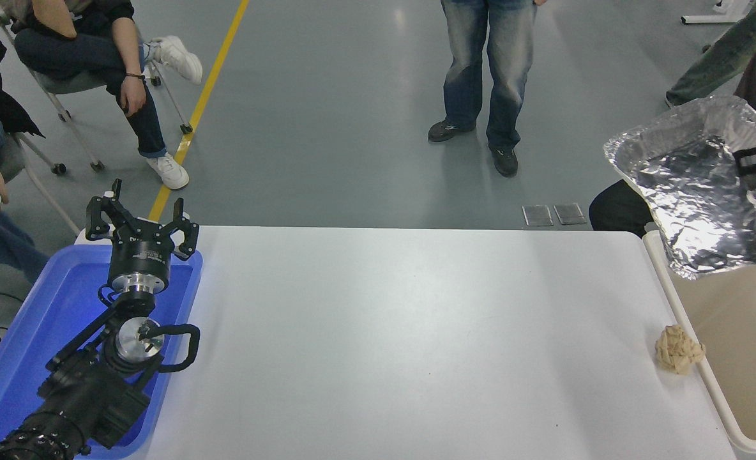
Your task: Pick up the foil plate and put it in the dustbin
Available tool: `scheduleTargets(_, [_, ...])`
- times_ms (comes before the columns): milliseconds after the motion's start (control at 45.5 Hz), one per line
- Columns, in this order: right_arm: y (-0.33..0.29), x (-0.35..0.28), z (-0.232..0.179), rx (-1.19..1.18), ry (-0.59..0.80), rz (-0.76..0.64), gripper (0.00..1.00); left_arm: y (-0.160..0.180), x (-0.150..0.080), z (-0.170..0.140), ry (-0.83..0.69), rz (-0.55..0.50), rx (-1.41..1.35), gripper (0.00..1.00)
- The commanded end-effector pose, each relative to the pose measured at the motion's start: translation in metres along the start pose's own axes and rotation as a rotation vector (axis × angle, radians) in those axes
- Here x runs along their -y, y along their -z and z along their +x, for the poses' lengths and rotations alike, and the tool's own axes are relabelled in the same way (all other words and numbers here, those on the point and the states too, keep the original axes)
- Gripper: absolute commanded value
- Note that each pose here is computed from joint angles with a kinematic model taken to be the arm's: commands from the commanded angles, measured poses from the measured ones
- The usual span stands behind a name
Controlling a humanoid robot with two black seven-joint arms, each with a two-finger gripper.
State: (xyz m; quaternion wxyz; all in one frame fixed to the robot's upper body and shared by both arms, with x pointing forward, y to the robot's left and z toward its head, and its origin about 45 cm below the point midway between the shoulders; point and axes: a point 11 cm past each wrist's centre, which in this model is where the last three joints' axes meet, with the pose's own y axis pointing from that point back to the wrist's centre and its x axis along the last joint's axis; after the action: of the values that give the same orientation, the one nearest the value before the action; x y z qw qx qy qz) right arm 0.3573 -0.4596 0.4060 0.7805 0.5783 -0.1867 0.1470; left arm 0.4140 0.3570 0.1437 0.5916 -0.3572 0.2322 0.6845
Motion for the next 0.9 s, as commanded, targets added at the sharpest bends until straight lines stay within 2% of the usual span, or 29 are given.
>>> scheduleTargets(0, [-0.090, 0.036, -0.041, 0.111, 0.018, -0.114, 0.00, 0.000, 0.000, 0.000, 0.000, 0.000, 0.000, 0.99])
scheduleTargets(110, [-0.121, 0.064, -0.064, 0.165, -0.011, -0.130, 0.00, 0.000, 0.000, 0.000, 0.000, -0.001, 0.000, 0.99])
scheduleTargets(352, [-0.130, 0.140, -0.119, 0.165, -0.039, -0.167, 0.00, 0.000, 0.000, 0.000, 0.000, -0.001, 0.000, 0.99])
scheduleTargets(484, [-0.106, 0.189, -0.146, 0.149, -0.055, -0.149, 0.00, 0.000, 0.000, 0.000, 0.000, -0.001, 0.000, 0.99])
scheduleTargets(659, [-0.091, 0.236, -0.179, 0.088, -0.111, -0.204, 0.00, 0.000, 0.000, 0.000, -0.001, -0.001, 0.001, 0.99])
scheduleTargets(879, [-0.080, 0.254, -0.197, 0.056, -0.109, -0.238, 0.00, 0.000, 0.000, 0.000, -0.001, -0.001, 0.001, 0.99])
